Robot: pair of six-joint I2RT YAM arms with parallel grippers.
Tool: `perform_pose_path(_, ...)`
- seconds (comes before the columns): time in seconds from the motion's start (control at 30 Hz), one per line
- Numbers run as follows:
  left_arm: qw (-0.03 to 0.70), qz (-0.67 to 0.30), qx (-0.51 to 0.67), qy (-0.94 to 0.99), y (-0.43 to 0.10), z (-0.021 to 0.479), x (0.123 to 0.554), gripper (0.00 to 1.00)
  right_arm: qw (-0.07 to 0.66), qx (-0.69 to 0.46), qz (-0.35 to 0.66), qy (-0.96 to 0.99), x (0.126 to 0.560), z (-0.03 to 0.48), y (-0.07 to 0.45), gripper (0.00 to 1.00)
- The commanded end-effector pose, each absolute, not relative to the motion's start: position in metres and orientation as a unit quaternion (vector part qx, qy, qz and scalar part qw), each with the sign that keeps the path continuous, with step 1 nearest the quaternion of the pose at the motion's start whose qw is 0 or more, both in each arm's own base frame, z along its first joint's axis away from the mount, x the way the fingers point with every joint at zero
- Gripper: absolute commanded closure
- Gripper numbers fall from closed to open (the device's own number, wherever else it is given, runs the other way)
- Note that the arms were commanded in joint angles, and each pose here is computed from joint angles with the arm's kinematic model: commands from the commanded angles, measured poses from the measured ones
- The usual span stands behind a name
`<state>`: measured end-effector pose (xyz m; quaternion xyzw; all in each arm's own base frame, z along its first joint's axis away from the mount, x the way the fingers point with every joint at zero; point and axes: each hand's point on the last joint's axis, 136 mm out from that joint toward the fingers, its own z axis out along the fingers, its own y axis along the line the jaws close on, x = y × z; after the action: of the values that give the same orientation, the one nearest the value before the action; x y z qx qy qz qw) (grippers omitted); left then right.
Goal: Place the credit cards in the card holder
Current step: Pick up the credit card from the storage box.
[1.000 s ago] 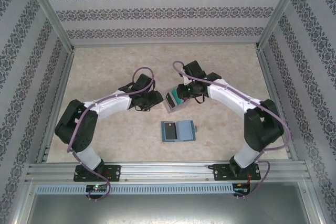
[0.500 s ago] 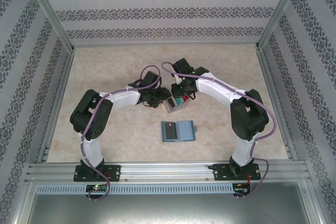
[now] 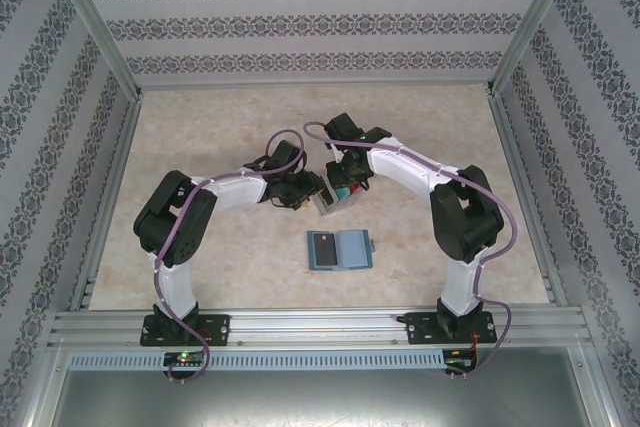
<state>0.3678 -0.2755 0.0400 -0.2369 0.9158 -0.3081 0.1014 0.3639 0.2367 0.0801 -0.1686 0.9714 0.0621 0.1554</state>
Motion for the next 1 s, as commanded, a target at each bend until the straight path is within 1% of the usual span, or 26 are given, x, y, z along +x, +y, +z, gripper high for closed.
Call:
perform_pose_path(0.0,0.114,-0.313,-0.241,0.912,-0.271,0.049,0.372,0.55,0.15,-0.185,0.035,0.971,0.365,0.074,0.238,0.66)
perform_pose_path(0.1,0.109,-0.311,-0.24,0.913,-0.27,0.043,0.369,0.57,0.15,-0.192,0.015,0.97,0.367,0.07,0.237,0.65)
perform_pose_path(0.13,0.106,-0.307,-0.239,0.915,-0.269,0.041,0.368,0.6,0.151,-0.196,0.009,0.969,0.367,0.07,0.238,0.65)
perform_pose_path(0.23,0.103,-0.306,-0.243,0.915,-0.268,0.038,0.365,0.62,0.17,-0.206,-0.047,0.963,0.372,0.07,0.233,0.65)
perform_pose_path(0.47,0.101,-0.3,-0.245,0.916,-0.264,0.033,0.36,0.63,0.201,-0.205,-0.114,0.951,0.382,0.078,0.223,0.67)
perform_pose_path(0.67,0.1,-0.3,-0.245,0.917,-0.263,0.032,0.358,0.63,0.213,-0.209,-0.105,0.949,0.383,0.089,0.225,0.69)
perform_pose_path(0.97,0.1,-0.302,-0.244,0.916,-0.264,0.033,0.358,0.63,0.225,-0.213,-0.108,0.945,0.384,0.101,0.225,0.68)
